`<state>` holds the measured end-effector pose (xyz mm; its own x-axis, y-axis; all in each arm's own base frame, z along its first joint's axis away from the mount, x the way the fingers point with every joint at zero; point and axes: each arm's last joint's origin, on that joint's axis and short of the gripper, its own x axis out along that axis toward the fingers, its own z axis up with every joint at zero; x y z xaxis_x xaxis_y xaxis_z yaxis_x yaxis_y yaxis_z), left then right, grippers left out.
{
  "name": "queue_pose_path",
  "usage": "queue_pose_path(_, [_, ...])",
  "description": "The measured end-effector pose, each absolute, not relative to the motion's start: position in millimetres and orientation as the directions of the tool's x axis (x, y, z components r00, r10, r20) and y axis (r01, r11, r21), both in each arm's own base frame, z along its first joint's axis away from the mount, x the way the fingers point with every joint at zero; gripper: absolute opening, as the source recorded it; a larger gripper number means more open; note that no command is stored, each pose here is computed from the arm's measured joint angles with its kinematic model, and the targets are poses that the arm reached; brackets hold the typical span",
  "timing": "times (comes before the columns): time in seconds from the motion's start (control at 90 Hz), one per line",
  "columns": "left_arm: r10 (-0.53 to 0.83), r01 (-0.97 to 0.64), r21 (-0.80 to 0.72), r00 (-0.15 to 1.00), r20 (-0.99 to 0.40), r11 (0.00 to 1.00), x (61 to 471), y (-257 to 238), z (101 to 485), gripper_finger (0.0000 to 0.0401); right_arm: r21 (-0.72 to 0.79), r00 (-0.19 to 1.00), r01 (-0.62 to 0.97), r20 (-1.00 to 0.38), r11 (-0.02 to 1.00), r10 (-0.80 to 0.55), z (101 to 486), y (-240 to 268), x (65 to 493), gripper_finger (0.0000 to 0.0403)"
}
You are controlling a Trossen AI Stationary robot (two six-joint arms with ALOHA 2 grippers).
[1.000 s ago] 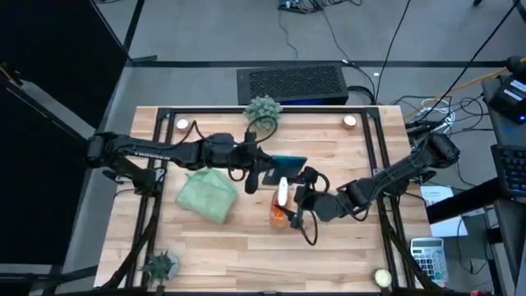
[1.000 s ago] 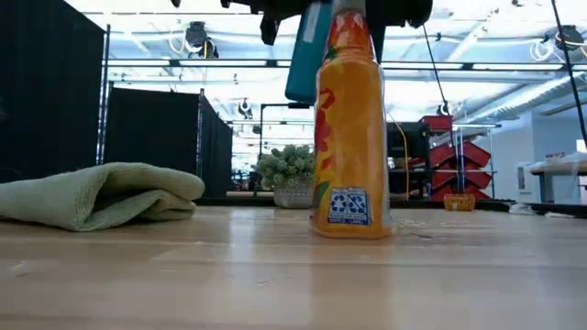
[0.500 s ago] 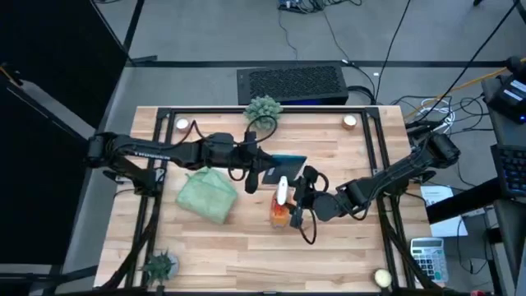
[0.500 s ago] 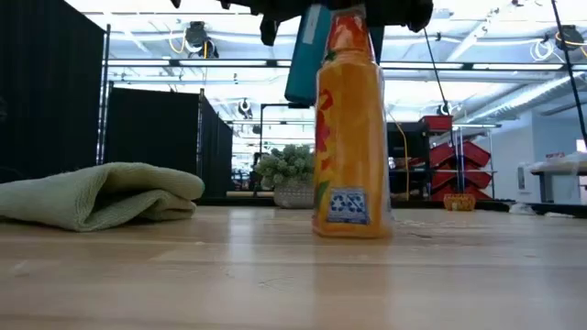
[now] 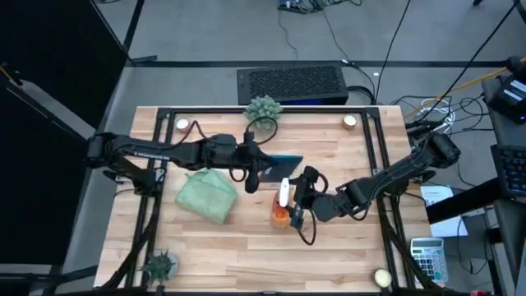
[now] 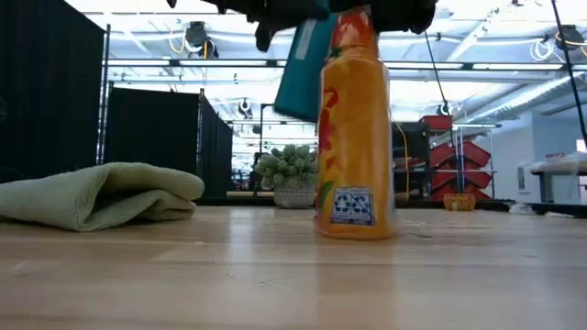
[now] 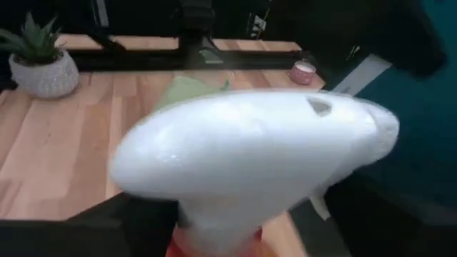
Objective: Apply microfiber cloth
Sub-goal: Spray the back of the blue tablet using the orange spray bottle, then wipe the back of the blue tablet with the green microfiber cloth
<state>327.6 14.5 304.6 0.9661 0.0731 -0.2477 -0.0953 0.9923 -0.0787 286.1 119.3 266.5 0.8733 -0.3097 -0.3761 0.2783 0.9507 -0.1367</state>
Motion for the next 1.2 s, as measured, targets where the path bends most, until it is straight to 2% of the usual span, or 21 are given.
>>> queue_pose_path(0.167, [0.087,-0.106,-0.06,0.963,-0.255,0.993,324.7,16.2,306.4,0.0011,-0.146,0.869,0.262,-0.395,0.954,-0.298,275.2,118.8,272.6,0.0323])
queue_pose_path(0.289, [0.083,-0.102,-0.058,0.961,-0.263,0.993,324.7,15.8,305.5,0.0011,-0.082,0.866,0.29,-0.402,0.954,-0.298,284.9,113.8,260.9,0.0324])
queue_pose_path(0.456, [0.101,-0.119,-0.041,0.948,-0.303,0.992,323.2,16.4,301.8,0.0011,-0.048,0.811,0.283,-0.521,0.958,-0.266,286.9,104.5,237.4,0.0324])
queue_pose_path(0.556, [0.144,-0.156,-0.006,0.927,-0.345,0.988,317.0,17.3,301.9,0.0011,0.074,0.779,0.294,-0.597,0.953,-0.194,291.5,98.8,220.0,0.0325])
queue_pose_path(0.711, [0.232,-0.232,0.055,0.867,-0.44,0.971,297.1,13.2,305.0,0.0011,0.348,0.75,0.257,-0.66,0.902,0.041,292.9,115.2,207.3,0.0325])
queue_pose_path(0.822, [0.291,-0.284,0.09,0.826,-0.483,0.955,276.2,2.4,312.6,0.0011,0.445,0.768,0.188,-0.622,0.875,0.151,284.2,147.3,216.4,0.0325])
queue_pose_path(0.889, [0.309,-0.311,0.079,0.816,-0.488,0.947,264.1,-4.6,318.7,0.0011,0.462,0.8,0.144,-0.574,0.875,0.172,275.0,167.5,228.2,0.0325])
queue_pose_path(1.022, [0.321,-0.345,0.045,0.807,-0.496,0.937,245.0,-15.6,326.7,0.0011,0.398,0.85,0.108,-0.512,0.911,0.123,239.7,193.5,263.0,0.0325])
queue_pose_path(1.2, [0.307,-0.347,0.012,0.814,-0.493,0.938,232.1,-23.9,332.6,0.0011,0.34,0.89,0.141,-0.456,0.93,0.032,200.0,192.2,303.7,0.0325])
